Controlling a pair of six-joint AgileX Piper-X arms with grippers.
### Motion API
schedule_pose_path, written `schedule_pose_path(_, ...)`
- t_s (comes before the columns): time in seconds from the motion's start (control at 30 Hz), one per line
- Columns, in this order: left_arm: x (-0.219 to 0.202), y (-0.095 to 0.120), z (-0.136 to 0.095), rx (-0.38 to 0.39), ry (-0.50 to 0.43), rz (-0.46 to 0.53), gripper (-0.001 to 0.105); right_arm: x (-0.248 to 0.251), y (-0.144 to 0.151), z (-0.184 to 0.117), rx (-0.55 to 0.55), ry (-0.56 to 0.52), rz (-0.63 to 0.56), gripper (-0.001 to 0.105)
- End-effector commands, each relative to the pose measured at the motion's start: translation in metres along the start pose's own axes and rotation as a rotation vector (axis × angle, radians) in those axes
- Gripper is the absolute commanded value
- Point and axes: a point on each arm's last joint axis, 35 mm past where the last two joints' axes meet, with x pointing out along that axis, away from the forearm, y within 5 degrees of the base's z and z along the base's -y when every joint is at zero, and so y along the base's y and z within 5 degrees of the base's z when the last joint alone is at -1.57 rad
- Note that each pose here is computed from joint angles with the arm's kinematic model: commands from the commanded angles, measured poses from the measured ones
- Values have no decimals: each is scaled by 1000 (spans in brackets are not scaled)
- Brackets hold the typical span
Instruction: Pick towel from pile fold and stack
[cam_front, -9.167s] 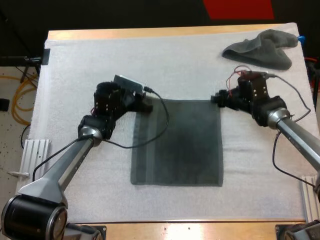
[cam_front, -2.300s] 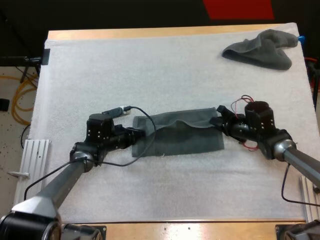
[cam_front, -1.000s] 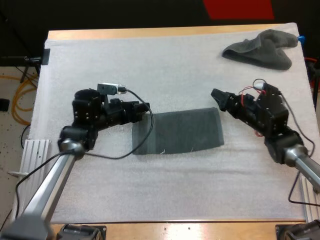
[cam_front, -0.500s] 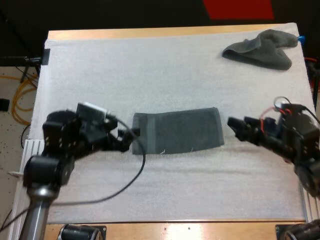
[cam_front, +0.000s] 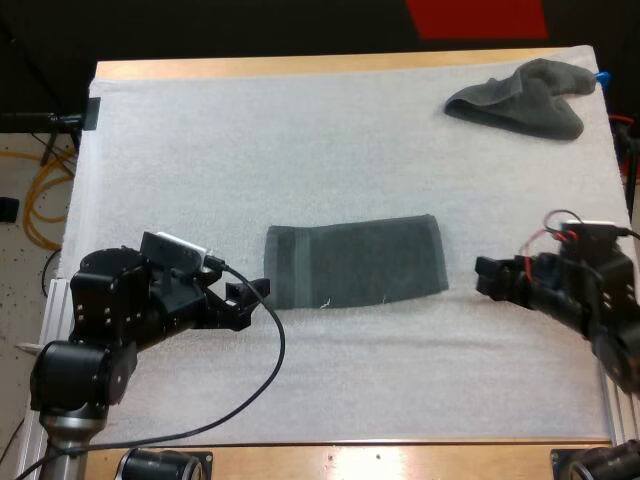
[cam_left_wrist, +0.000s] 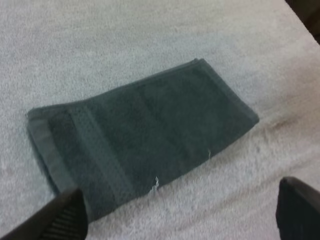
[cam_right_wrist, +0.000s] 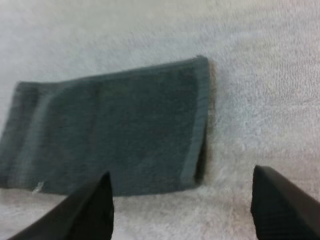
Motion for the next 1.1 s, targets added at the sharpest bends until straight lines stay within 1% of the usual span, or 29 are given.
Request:
schedule_pose_path(0.0, -1, 0, 1, -2, -4, 9, 74, 8, -2, 5, -11, -5, -9, 58)
schedule_pose_path(0.2, 0, 0, 1, -5, 2, 2, 74, 64, -10, 15, -4, 107, -13, 58)
schedule_pose_path(0.37, 0, -1, 1, -5, 4, -6, 74, 113, -15, 22, -14, 214, 58, 58)
schedule_pose_path(0.43, 0, 0, 1, -6, 7, -5, 74, 135, -17, 23, 1, 263, 101, 58)
schedule_pose_path(0.53, 0, 0, 0, -11, 15, -3, 74, 157, -20, 24, 13, 304, 120, 58)
schedule_pose_path(0.67, 0, 0, -1, -17, 23, 0, 74, 178, -23, 20, 28, 349, 144, 58)
schedule_pose_path(0.87, 0, 0, -1, -17, 23, 0, 74, 196, -23, 6, 75, 418, 269, 58)
schedule_pose_path(0.93, 0, 0, -1, -17, 23, 0, 74, 201, -22, 1, 106, 444, 329, 58)
schedule_pose_path(1.07, 0, 0, -1, -25, 23, 0, 74, 207, -22, -7, 175, 482, 374, 58)
